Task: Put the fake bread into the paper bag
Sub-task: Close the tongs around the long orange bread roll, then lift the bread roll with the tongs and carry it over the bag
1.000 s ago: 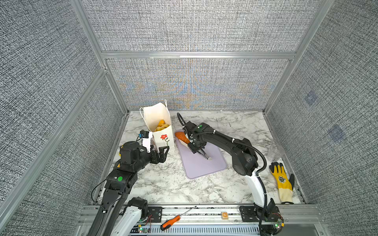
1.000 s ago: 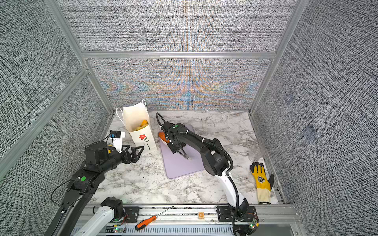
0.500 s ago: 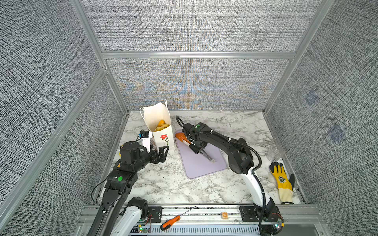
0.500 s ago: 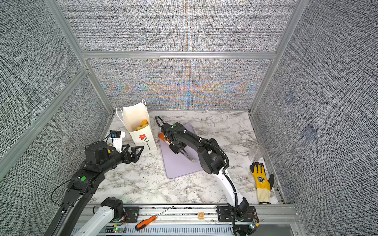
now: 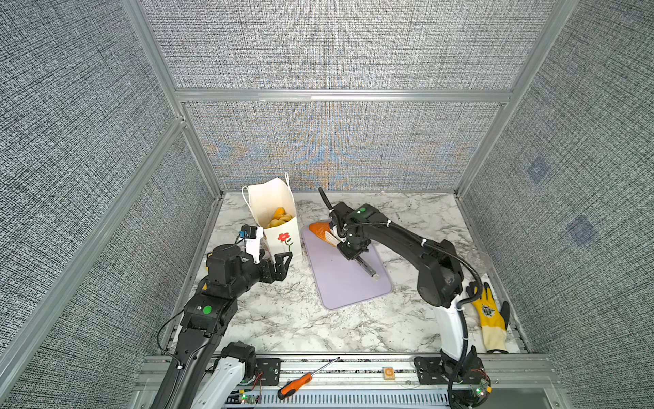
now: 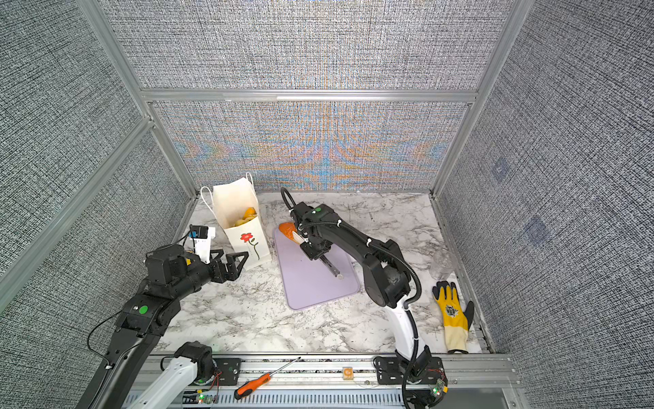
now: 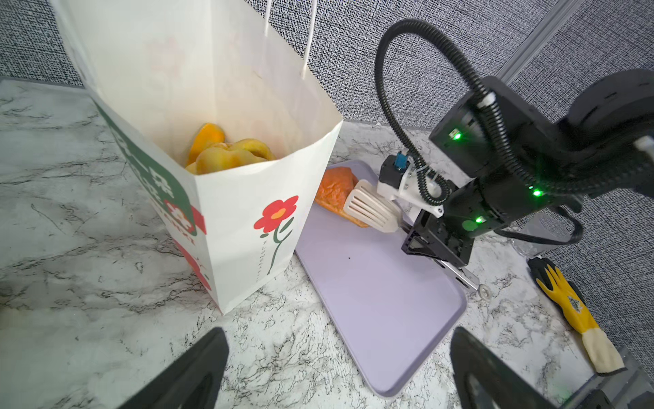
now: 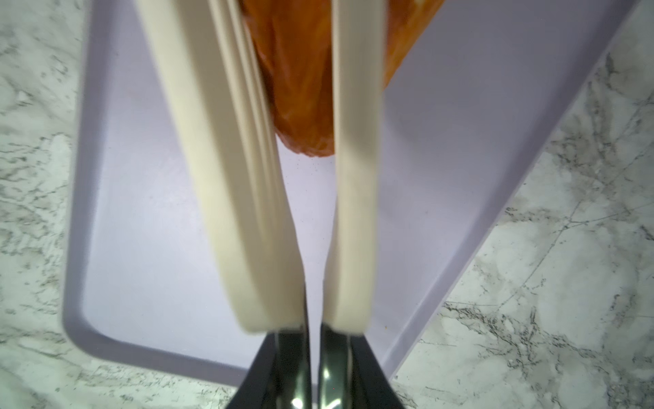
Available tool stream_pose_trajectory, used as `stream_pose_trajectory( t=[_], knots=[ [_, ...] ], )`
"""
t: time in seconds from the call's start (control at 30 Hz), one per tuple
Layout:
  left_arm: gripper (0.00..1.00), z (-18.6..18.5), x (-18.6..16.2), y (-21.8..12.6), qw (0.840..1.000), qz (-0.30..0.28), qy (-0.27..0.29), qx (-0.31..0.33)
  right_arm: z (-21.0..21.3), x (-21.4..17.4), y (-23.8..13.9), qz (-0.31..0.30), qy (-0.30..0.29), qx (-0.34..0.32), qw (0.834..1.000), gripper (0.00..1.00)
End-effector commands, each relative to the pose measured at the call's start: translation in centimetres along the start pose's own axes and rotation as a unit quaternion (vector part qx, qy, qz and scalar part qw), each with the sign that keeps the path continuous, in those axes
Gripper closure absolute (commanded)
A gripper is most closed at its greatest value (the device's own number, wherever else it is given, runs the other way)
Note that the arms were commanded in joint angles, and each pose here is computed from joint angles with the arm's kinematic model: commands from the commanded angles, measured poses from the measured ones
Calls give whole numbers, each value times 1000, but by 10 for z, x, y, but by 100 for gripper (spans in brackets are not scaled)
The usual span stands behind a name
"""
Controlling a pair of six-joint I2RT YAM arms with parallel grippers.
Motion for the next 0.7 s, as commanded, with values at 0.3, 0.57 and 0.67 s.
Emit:
stream_pose_trajectory(
  t=[0.3, 0.57, 0.67],
  knots=[
    [1, -8, 23, -11, 999, -45, 9, -15, -4, -10, -69, -103, 28, 97, 989, 74],
    [1, -13, 41, -15, 998, -57, 17, -20, -7, -20, -121, -171, 34, 117, 978, 74],
    [1, -14, 47, -18, 998, -60, 21, -14, -5, -21, -142, -200, 31, 132, 970, 74]
  ],
)
Point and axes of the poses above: each gripper's point midway between its finger pads, its own y axis out along the fingers, its own z axis along the line the jaws close on, x = y × z, the point moved 9 cm from there along -y, back along the fingers, and after that the axes turned 5 degrees about y, right-handed, at the moved point
